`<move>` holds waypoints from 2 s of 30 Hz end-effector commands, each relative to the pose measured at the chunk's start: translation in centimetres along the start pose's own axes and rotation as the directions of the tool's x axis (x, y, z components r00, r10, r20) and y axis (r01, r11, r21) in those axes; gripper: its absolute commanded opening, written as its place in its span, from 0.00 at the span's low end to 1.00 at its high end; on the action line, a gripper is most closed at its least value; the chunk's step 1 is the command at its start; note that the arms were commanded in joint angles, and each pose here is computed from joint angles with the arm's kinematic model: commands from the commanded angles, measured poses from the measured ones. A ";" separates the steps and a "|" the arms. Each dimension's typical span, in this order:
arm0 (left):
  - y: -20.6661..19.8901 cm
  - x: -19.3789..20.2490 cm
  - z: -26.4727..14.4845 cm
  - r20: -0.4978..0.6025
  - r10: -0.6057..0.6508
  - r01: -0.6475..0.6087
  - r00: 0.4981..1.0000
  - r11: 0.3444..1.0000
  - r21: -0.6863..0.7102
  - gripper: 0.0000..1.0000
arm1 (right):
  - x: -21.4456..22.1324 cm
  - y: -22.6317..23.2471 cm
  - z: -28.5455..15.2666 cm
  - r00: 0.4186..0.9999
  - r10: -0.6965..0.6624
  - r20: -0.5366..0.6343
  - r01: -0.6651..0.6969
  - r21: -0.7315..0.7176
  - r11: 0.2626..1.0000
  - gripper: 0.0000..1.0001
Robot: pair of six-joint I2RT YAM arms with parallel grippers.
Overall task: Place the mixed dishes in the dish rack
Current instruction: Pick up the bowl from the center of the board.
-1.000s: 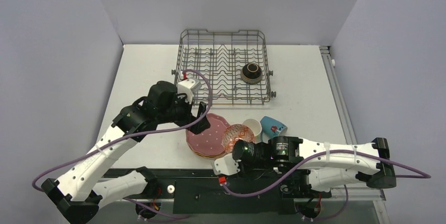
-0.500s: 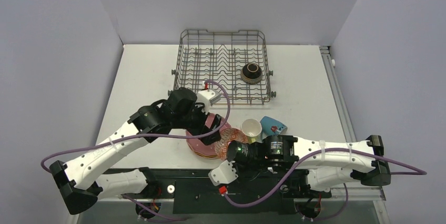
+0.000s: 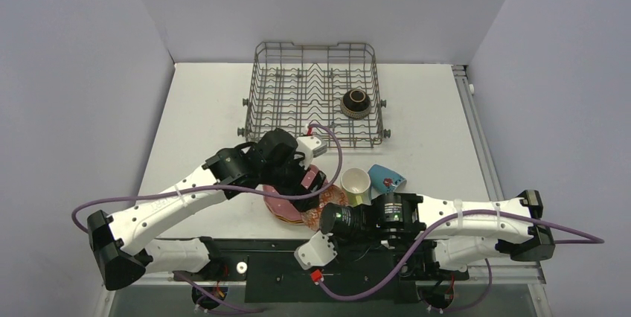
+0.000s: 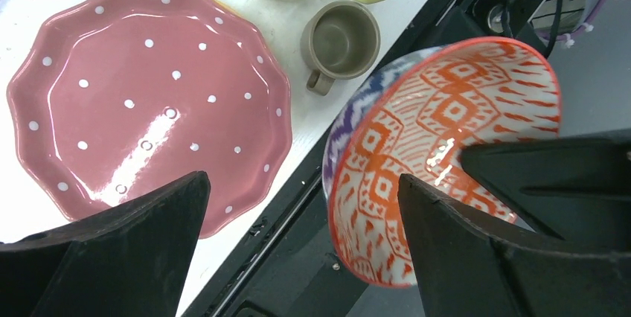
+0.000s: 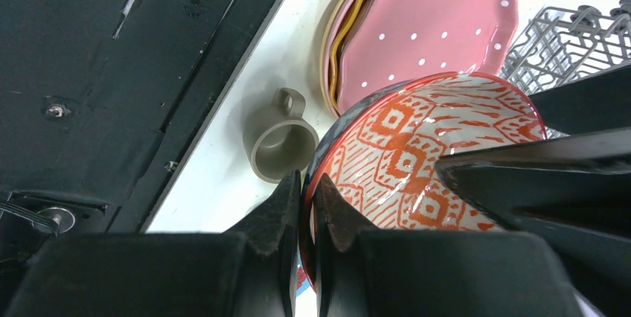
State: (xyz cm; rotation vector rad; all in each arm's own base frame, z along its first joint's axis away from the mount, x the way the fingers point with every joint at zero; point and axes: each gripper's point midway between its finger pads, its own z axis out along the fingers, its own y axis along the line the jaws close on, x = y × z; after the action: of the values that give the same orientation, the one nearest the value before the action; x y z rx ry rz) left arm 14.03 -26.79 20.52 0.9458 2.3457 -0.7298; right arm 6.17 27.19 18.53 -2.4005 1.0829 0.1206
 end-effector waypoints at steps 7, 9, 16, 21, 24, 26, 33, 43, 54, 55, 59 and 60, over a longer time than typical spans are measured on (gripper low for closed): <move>-0.5 -0.9 1.0 0.007 0.038 -0.038 0.999 0.999 0.014 0.76 | -1.4 -1.5 -1.7 0.999 -0.014 0.035 0.012 0.075 0.997 0.00; -0.5 -0.9 1.0 0.006 0.038 -0.039 0.999 0.999 0.016 0.70 | -1.5 -1.4 -1.6 0.999 -0.008 0.041 0.004 0.074 0.997 0.00; -1.2 -0.8 0.9 -0.001 0.040 -0.040 0.999 0.998 0.051 0.39 | -1.5 -1.1 -1.1 0.997 0.033 0.066 -0.039 0.096 0.995 0.00; -1.5 -0.7 1.2 -0.006 0.052 -0.051 0.999 0.996 0.072 0.05 | -2.3 -1.7 -1.2 0.990 0.075 0.120 -0.093 0.150 0.984 0.00; -1.6 -0.7 1.7 -0.018 0.055 -0.053 0.998 0.995 0.079 0.00 | -2.3 -1.8 -1.1 0.988 0.094 0.121 -0.113 0.163 0.980 0.02; -1.7 -0.8 1.9 -0.017 0.055 -0.054 0.998 0.995 0.086 0.00 | -2.2 -2.0 -1.0 0.987 0.106 0.124 -0.128 0.178 0.976 0.05; -1.6 -0.9 2.6 -0.022 0.044 -0.042 0.999 0.996 0.079 0.00 | -0.9 -2.7 -2.1 0.982 0.140 0.123 -0.169 0.268 0.948 0.19; -0.6 -0.8 3.7 -0.022 0.017 -0.017 1.000 0.999 0.031 0.00 | 2.0 -4.5 -6.5 0.938 0.242 0.249 -0.335 0.468 0.818 0.33; 1.6 -2.0 3.3 0.069 -0.106 0.103 0.992 0.994 0.040 0.00 | 6.4 -8.1 -9.4 0.747 0.489 0.452 -0.664 0.557 0.499 0.50; 1.7 -1.9 3.2 0.075 -0.123 0.119 0.990 0.992 0.049 0.00 | 6.6 -8.6 -9.7 0.715 0.506 0.482 -0.696 0.559 0.451 0.54; 2.9 -2.6 1.8 0.140 -0.186 0.178 0.973 0.982 0.065 0.00 | 8.9 -9.9 -10.6 0.612 0.584 0.534 -0.758 0.607 0.239 0.62; 3.3 -2.9 1.1 0.169 -0.198 0.189 0.966 0.980 0.065 0.00 | 9.2 -10.3 -10.7 0.588 0.596 0.546 -0.769 0.606 0.204 0.63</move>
State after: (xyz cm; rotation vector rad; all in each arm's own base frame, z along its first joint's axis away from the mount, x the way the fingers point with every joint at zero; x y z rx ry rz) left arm 17.37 -26.19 15.79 0.7562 2.4698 -0.7420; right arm 16.07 22.13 27.07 -1.2232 1.5178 0.1179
